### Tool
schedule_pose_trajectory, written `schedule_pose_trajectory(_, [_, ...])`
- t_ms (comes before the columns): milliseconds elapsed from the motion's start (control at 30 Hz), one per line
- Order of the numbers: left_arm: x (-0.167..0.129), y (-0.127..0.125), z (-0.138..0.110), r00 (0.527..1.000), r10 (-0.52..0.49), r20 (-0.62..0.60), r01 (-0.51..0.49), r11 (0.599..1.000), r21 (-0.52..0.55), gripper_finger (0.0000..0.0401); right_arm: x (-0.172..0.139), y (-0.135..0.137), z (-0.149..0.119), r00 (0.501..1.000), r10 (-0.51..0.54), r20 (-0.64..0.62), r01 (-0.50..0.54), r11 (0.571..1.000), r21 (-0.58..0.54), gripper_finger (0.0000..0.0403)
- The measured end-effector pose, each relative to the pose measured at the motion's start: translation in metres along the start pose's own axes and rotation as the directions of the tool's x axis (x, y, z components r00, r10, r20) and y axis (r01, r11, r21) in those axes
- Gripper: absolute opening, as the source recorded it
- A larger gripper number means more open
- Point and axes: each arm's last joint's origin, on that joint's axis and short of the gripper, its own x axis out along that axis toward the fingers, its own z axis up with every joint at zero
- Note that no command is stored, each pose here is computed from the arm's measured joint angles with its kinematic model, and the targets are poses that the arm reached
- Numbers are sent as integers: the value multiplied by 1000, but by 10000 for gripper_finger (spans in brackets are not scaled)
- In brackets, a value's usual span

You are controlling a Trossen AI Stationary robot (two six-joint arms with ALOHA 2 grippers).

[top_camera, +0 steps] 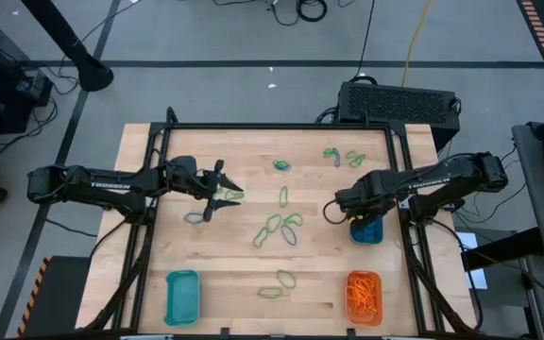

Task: Sort rubber bands into baskets
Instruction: Put the blue rubber band into the dark blue bin

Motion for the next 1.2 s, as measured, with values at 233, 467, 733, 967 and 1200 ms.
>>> schedule_pose_trajectory(233, [0, 0, 0, 1000, 0, 0, 0, 1000, -17, 199, 0, 5, 4, 997, 73, 6, -73, 997, 38, 135])
schedule_pose_trajectory(467, [0, 0, 0, 1000, -1, -2, 1, 1000, -27, 199, -1, 8, 8, 993, 116, 28, -116, 993, 28, 135])
schedule_pose_trajectory(733, [0, 0, -1, 1000, -3, -13, 3, 999, -32, 199, -2, 7, 23, 972, 68, 226, -83, 995, 58, 135])
schedule_pose_trajectory(967, [0, 0, -1, 1000, -4, -15, 3, 999, -33, 199, -2, 2, 34, 954, 34, 297, -66, 993, 100, 135])
schedule_pose_trajectory(1200, [0, -1, -3, 999, -7, -31, 6, 999, -38, 199, -14, 30, 48, 851, 372, 370, -318, 927, -199, 135])
